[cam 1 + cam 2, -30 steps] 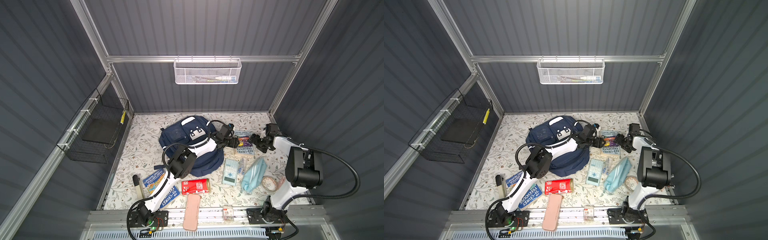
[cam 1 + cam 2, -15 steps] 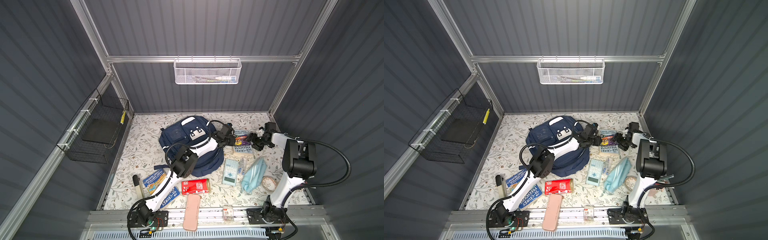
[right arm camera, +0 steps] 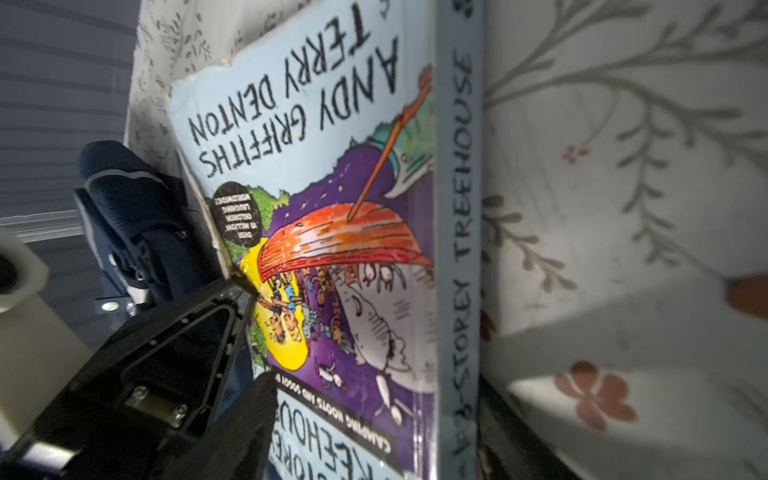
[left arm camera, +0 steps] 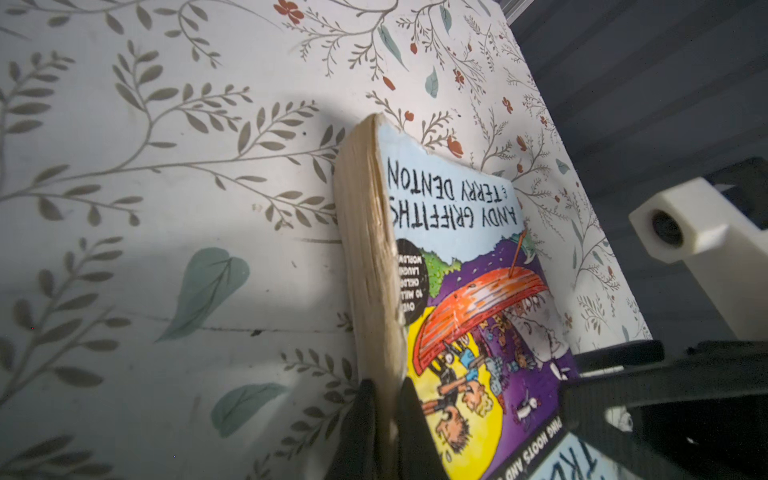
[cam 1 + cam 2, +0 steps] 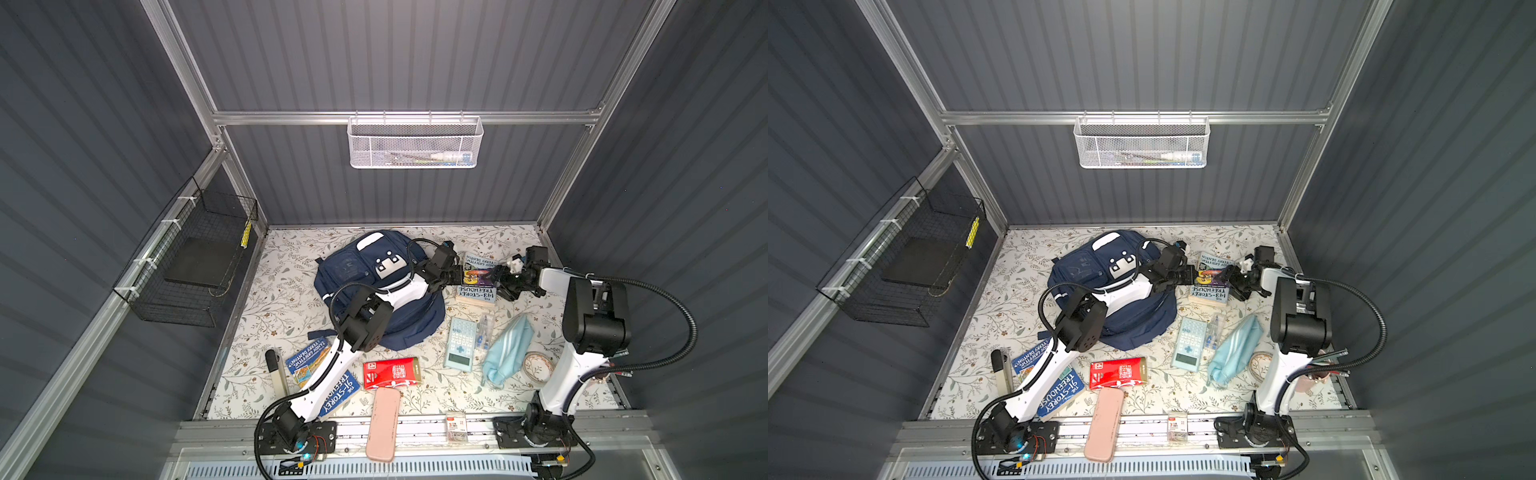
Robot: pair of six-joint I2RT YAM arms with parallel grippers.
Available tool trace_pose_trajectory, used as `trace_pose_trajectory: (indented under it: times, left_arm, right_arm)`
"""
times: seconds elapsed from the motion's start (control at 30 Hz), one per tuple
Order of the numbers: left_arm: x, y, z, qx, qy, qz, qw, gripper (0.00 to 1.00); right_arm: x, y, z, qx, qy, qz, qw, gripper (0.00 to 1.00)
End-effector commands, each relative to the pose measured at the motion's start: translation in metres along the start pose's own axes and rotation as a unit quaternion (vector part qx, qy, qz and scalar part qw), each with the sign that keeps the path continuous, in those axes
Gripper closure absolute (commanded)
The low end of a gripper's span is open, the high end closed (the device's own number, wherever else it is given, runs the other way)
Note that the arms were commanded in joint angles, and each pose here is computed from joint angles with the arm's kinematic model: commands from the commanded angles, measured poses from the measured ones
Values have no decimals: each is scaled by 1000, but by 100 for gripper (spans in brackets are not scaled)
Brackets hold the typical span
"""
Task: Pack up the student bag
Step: 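Grasp the purple book with the right gripper while the left moves to the bag, then lift the purple book toward the backpack while the left gripper holds the opening wide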
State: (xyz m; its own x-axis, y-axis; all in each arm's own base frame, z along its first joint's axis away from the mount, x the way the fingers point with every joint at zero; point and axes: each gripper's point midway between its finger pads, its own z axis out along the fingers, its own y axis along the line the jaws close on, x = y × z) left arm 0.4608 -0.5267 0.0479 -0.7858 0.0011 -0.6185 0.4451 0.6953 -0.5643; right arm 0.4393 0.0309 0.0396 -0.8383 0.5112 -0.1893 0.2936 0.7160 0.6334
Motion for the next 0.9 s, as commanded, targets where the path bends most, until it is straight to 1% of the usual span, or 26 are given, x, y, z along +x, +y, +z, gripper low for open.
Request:
trace_pose_trajectory:
  times: [0.0, 0.03, 0.07, 0.1, 0.13, 0.17, 0.27, 0.33, 0.37, 0.43, 0.5, 0.57, 0.63, 0.67, 0.73, 0.8, 0.87]
  left_arm:
    - [105, 21, 25, -13, 127, -26, 991, 90]
    - [104, 20, 25, -11, 125, -28, 992, 91]
    - [105, 20, 25, -8, 124, -30, 992, 92]
    - [103, 19, 25, -8, 122, -31, 992, 92]
    - [103, 17, 24, -6, 123, -30, 992, 92]
    - [102, 16, 24, -5, 122, -30, 992, 92]
    - [96, 11, 20, -1, 116, -30, 993, 92]
    - [83, 2, 13, 5, 106, -21, 994, 90]
    - [76, -1, 10, 4, 99, -17, 995, 90]
    - [53, -9, 0, 3, 75, -4, 997, 86]
    - [37, -13, -7, 12, 62, -8, 998, 85]
    - [24, -16, -16, 15, 57, -4, 998, 84]
    - [6, -27, -33, 12, 40, 16, 999, 80]
    - [-2, -34, -43, 15, 30, 25, 999, 77]
    - [-22, -52, -67, 24, 11, 42, 999, 63]
    - [-39, -68, -94, 29, -8, 55, 998, 52]
    - [-50, -78, -121, 29, -21, 66, 997, 45]
  right_arm:
    - [12, 30, 3, -72, 4, -8, 997, 33]
    - [11, 39, 5, -108, 4, -2, 994, 38]
    - [10, 46, 7, -131, 3, 1, 991, 43]
    - [8, 51, 9, -141, 0, 3, 990, 54]
    - [6, 52, 11, -136, -5, 2, 991, 64]
    - [5, 54, 10, -131, -9, -2, 991, 72]
    - [2, 56, 1, -120, -28, -13, 992, 83]
    - [3, 61, -11, -111, -39, -29, 993, 94]
    - [4, 63, -18, -105, -47, -36, 993, 97]
    - [6, 77, -39, -115, -66, -62, 989, 100]
    - [7, 91, -64, -119, -90, -79, 986, 100]
    - [9, 103, -85, -120, -100, -93, 983, 100]
    - [15, 114, -103, -123, -106, -102, 981, 100]
    - [18, 116, -109, -122, -109, -104, 981, 100]
    - [26, 119, -121, -117, -115, -106, 981, 100]
    - [35, 122, -132, -116, -123, -110, 980, 100]
    - [46, 123, -144, -114, -130, -109, 979, 100]
